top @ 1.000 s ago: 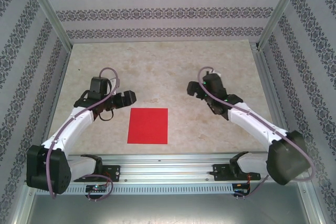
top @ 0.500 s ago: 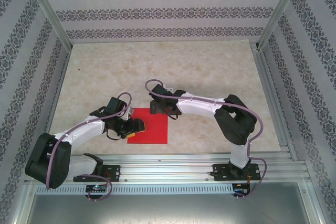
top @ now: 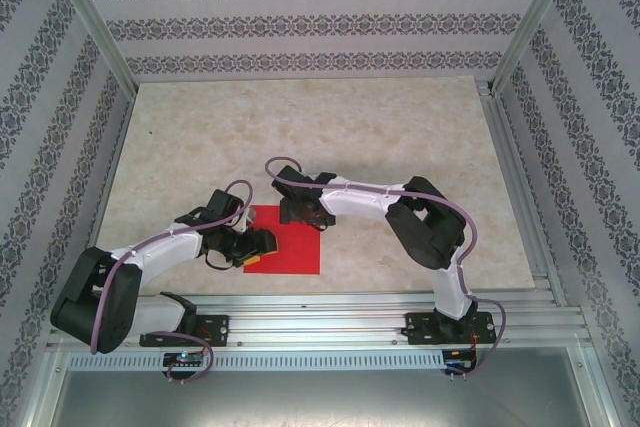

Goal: Fold a paper plane with a square sheet of paper (fold left side to right side)

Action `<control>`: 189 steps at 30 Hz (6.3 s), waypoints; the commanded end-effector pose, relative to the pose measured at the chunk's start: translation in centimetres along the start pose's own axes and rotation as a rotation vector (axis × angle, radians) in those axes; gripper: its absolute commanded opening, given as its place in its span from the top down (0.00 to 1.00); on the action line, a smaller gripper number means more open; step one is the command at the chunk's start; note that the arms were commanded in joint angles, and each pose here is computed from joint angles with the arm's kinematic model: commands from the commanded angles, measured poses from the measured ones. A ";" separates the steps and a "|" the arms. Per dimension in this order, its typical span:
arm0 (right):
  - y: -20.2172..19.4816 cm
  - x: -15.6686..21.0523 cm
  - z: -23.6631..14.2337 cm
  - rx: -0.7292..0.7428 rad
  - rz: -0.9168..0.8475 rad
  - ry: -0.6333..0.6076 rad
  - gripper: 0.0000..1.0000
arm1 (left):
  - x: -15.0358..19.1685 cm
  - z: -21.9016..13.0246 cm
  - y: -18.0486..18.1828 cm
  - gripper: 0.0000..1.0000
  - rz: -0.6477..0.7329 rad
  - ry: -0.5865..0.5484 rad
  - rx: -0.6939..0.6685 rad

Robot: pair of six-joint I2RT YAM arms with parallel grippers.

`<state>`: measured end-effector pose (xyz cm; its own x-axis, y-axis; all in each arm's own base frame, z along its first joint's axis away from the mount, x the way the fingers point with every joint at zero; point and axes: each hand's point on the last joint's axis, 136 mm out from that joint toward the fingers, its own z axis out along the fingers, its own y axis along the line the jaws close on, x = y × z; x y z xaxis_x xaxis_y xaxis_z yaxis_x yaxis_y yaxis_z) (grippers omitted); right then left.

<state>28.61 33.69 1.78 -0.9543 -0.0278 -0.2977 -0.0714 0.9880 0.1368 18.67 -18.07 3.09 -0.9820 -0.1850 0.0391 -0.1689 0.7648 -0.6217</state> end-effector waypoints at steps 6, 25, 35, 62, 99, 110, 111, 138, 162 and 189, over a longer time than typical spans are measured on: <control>5.4 4.1 0.3 -0.191 0.000 0.151 0.16 | 0.2 0.9 1.0 0.37 0.012 -0.006 -0.031; 7.4 3.7 -1.9 -0.339 -0.062 0.137 0.47 | -0.8 0.4 -0.2 0.38 0.039 -0.039 -0.012; 4.7 0.5 -4.6 -0.473 -0.003 0.034 0.74 | -3.8 -4.6 -5.7 0.32 0.161 -0.164 0.052; -5.0 -6.4 -33.5 -1.190 -0.261 -0.510 0.75 | -6.1 -18.5 -26.4 0.16 0.702 -0.234 0.727; -14.7 -7.8 -23.3 -0.486 0.028 -0.456 0.19 | -7.1 -5.4 -14.7 1.00 0.369 -0.083 0.237; -12.8 -4.9 -13.4 -0.441 0.141 -0.272 0.31 | -8.0 -1.6 -5.8 1.00 0.235 -0.087 -0.053; -12.0 -4.8 -12.8 -0.467 0.155 -0.257 0.36 | -8.0 -1.4 -5.3 1.00 0.233 -0.085 -0.075; -6.9 -3.7 -5.4 -0.621 0.331 -0.080 0.54 | -8.7 0.3 -13.3 0.59 0.354 -0.018 0.248; 0.1 -6.3 -6.5 -0.921 0.315 -0.064 0.62 | -7.7 2.4 -13.4 0.76 0.364 0.025 0.242; -6.7 -6.0 -4.4 -0.613 0.215 -0.055 1.00 | -8.0 2.1 -9.8 0.38 0.238 -0.091 0.048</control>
<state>32.90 27.05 5.57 -0.9597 0.2094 -0.1874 0.0035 0.6758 0.7370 28.49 -24.61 8.60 -0.9769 -0.0296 -0.2116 0.1152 0.7612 -0.6383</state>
